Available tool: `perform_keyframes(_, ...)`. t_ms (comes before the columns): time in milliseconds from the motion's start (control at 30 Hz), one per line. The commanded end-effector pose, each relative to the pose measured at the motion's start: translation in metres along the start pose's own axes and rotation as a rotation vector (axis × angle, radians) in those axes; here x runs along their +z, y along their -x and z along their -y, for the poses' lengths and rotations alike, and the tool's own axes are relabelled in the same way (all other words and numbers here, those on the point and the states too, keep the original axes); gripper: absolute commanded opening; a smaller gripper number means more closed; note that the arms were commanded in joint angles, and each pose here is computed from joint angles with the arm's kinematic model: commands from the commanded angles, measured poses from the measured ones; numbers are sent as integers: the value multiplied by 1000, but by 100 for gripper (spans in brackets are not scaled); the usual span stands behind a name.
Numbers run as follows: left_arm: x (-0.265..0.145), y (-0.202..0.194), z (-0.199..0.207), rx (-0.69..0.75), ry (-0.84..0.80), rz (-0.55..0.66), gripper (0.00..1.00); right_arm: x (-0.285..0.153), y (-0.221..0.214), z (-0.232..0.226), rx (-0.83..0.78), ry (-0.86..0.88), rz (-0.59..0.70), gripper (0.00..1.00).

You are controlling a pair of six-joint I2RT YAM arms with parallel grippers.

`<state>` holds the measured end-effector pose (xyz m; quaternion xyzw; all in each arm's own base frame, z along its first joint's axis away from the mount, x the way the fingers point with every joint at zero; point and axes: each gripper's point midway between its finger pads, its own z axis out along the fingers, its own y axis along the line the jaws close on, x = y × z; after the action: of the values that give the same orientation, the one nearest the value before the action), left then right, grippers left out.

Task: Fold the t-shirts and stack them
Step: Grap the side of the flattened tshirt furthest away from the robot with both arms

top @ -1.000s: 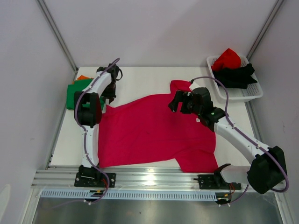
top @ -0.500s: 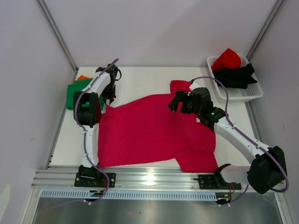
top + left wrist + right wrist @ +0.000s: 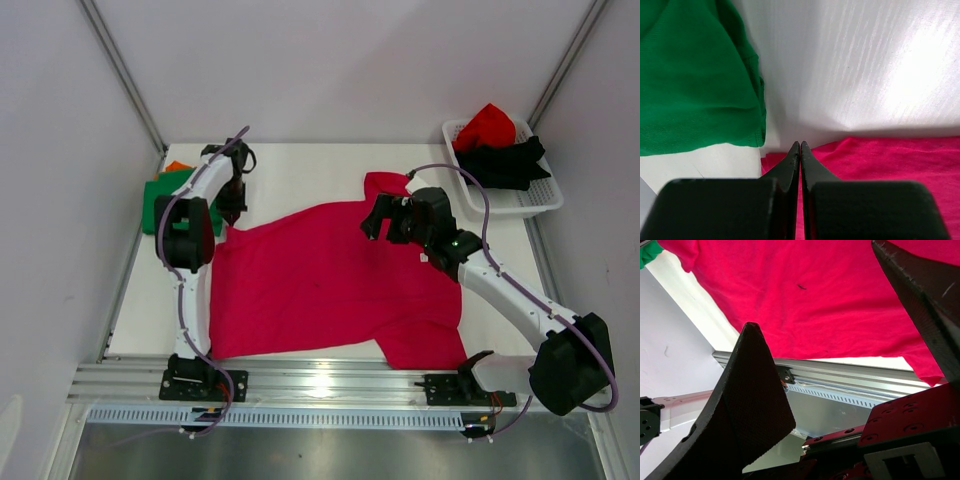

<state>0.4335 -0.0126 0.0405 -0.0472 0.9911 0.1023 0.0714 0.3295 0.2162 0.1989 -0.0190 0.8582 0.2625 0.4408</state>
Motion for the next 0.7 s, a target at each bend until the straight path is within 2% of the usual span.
perform_keyframes(0, -7, 1, -2, -30, -31, 3, 1, -2, 10, -2, 1, 1, 36, 93)
perform_keyframes(333, -25, 8, -7, -75, -32, 49, 1, 1, 7, 2, 2, -11, 30, 93)
perform_keyframes(400, -29, 7, -9, -76, -26, 48, 23, 1, 7, 1, 2, -8, 32, 93)
perform_keyframes(467, -33, 3, -20, -84, 39, 27, 38, 2, 6, 2, 3, -11, 27, 93)
perform_keyframes(567, -29, -5, -30, -78, 100, -4, 45, 3, 6, 1, 3, -5, 25, 93)
perform_keyframes(667, -23, -10, -31, -73, 110, -20, 47, 4, 4, 0, 6, -2, 22, 93)
